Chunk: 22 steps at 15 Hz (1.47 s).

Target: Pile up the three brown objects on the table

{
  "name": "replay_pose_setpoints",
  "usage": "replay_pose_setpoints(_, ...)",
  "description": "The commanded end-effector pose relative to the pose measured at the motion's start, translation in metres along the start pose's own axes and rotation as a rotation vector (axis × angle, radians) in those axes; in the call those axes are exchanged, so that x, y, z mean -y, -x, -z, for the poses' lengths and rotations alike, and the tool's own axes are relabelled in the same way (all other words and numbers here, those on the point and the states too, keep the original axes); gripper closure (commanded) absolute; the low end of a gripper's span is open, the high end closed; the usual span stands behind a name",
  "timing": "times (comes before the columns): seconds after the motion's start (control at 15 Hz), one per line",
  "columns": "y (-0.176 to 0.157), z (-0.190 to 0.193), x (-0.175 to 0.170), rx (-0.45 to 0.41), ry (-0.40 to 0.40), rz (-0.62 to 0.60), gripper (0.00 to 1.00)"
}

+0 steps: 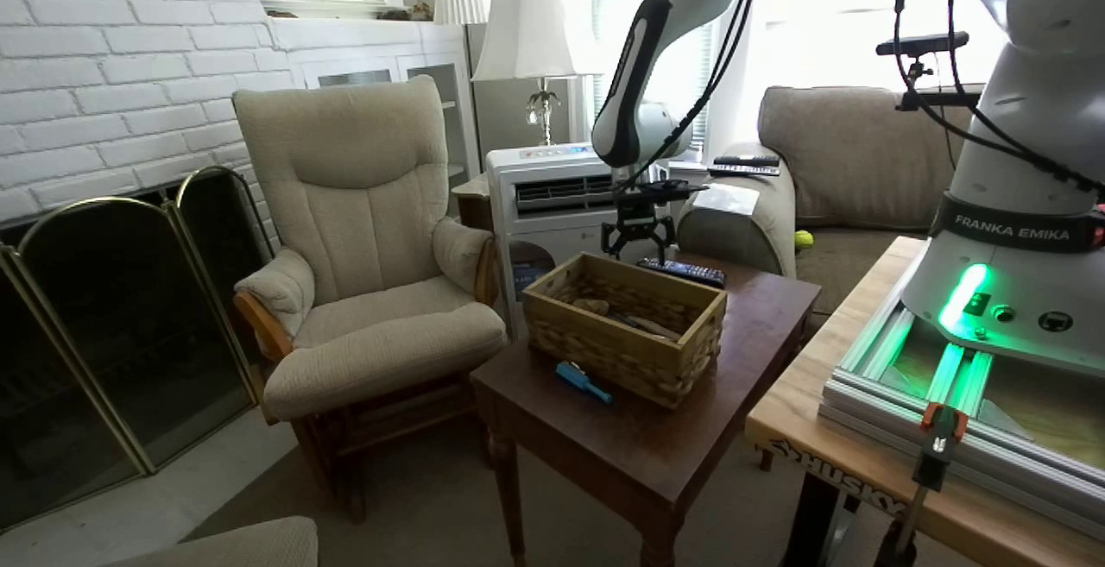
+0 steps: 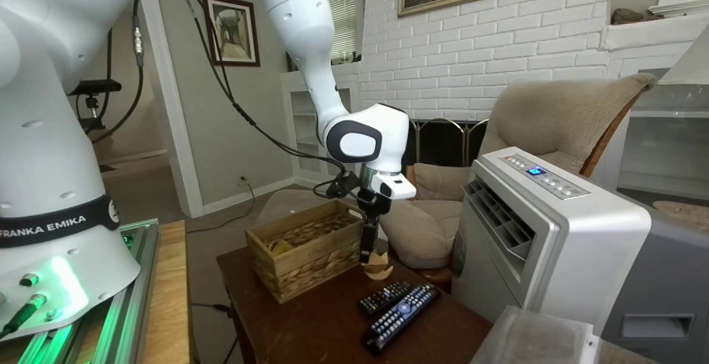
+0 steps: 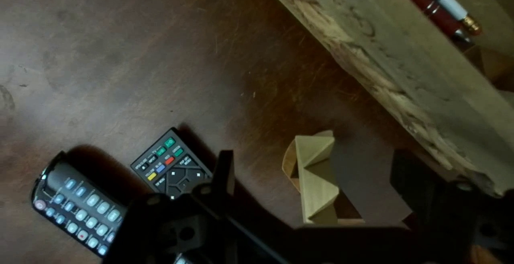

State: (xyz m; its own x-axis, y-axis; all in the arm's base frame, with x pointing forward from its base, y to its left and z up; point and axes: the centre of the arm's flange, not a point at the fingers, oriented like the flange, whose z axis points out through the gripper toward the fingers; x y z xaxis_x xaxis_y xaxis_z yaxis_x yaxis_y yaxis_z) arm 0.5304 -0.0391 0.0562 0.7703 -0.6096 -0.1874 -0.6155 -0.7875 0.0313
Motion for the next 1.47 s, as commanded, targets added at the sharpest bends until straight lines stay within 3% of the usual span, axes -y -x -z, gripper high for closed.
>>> replay_pose_setpoints(0.0, -0.002, 0.021, -0.008, 0.011, 0.017, -0.042, 0.00)
replay_pose_setpoints(0.27, -0.002, 0.047, -0.024, 0.035, 0.021, -0.032, 0.00)
replay_pose_setpoints(0.53, -0.001, 0.078, -0.036, 0.046, 0.015, 0.078, 0.00)
replay_pose_setpoints(1.07, 0.029, 0.115, -0.065, -0.072, 0.085, 0.408, 0.00)
replay_pose_setpoints(1.4, 0.057, 0.130, -0.070, -0.111, 0.033, 0.515, 0.00)
